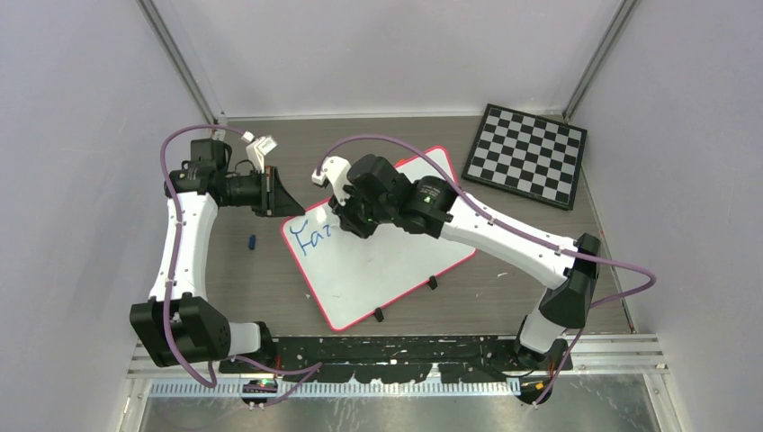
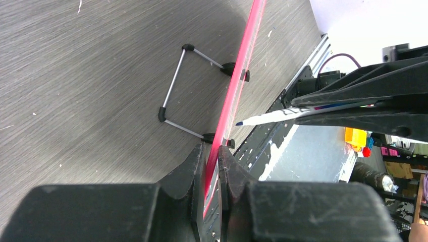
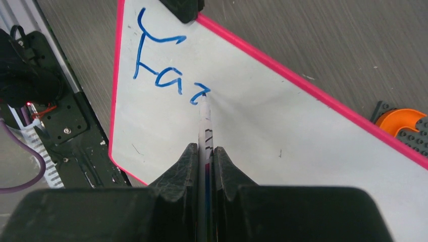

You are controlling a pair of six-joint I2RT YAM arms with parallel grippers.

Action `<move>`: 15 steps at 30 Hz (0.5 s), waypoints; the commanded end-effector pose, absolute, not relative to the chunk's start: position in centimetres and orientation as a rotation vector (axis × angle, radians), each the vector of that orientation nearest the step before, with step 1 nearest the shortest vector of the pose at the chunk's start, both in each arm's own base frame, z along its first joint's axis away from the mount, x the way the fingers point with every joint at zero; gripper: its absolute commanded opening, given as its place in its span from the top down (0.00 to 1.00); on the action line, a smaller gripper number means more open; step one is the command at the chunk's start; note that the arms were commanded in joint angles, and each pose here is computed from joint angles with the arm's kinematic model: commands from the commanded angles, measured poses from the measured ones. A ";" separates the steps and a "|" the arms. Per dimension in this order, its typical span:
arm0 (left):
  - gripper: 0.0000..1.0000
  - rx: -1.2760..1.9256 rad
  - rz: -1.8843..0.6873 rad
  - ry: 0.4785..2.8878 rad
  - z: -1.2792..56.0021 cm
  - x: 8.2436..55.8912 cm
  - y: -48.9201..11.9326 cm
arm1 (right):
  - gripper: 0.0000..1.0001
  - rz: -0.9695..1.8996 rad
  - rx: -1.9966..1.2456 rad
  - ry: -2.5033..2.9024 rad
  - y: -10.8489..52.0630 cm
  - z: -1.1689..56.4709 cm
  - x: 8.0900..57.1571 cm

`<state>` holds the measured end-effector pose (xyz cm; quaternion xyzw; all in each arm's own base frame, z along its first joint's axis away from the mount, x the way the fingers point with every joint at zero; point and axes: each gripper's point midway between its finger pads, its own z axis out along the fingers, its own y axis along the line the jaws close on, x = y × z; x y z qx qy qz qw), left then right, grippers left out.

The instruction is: Write a sentence on the whiteboard

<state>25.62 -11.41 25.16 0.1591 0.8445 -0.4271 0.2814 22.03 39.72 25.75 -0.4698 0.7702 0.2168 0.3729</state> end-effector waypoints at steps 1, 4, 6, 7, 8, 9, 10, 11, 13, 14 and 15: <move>1.00 0.424 -1.168 2.279 25.4 24.7 -11.9 | 1.00 0.563 -1.135 1.869 39.9 30.3 23.2; 1.00 0.428 -1.166 2.277 25.3 24.7 -11.9 | 1.00 0.555 -1.126 1.874 40.2 30.0 23.7; 1.00 0.427 -1.169 2.278 25.3 24.7 -12.0 | 1.00 0.561 -1.128 1.880 40.5 29.7 23.8; 1.00 0.428 -1.170 2.279 25.3 24.7 -12.0 | 1.00 0.562 -1.132 1.881 40.6 29.5 23.8; 1.00 0.429 -1.168 2.278 25.3 24.6 -12.0 | 1.00 0.566 -1.134 1.881 40.8 29.5 23.8; 1.00 0.428 -1.169 2.278 25.3 24.6 -12.0 | 1.00 0.567 -1.134 1.882 40.9 29.4 23.9; 1.00 0.429 -1.167 2.276 25.3 24.6 -11.9 | 1.00 0.565 -1.134 1.888 41.0 29.1 24.0; 1.00 0.430 -1.169 2.277 25.3 24.6 -12.0 | 1.00 0.597 -1.153 1.889 41.3 28.9 23.5; 1.00 0.429 -1.167 2.279 25.2 24.6 -11.9 | 1.00 0.596 -1.161 1.893 41.4 28.5 23.5; 1.00 0.431 -1.167 2.279 25.2 24.6 -11.9 | 1.00 0.590 -1.164 1.896 41.4 28.2 23.6; 1.00 0.431 -1.167 2.280 25.2 24.6 -12.0 | 1.00 0.584 -1.164 1.900 41.3 27.9 23.6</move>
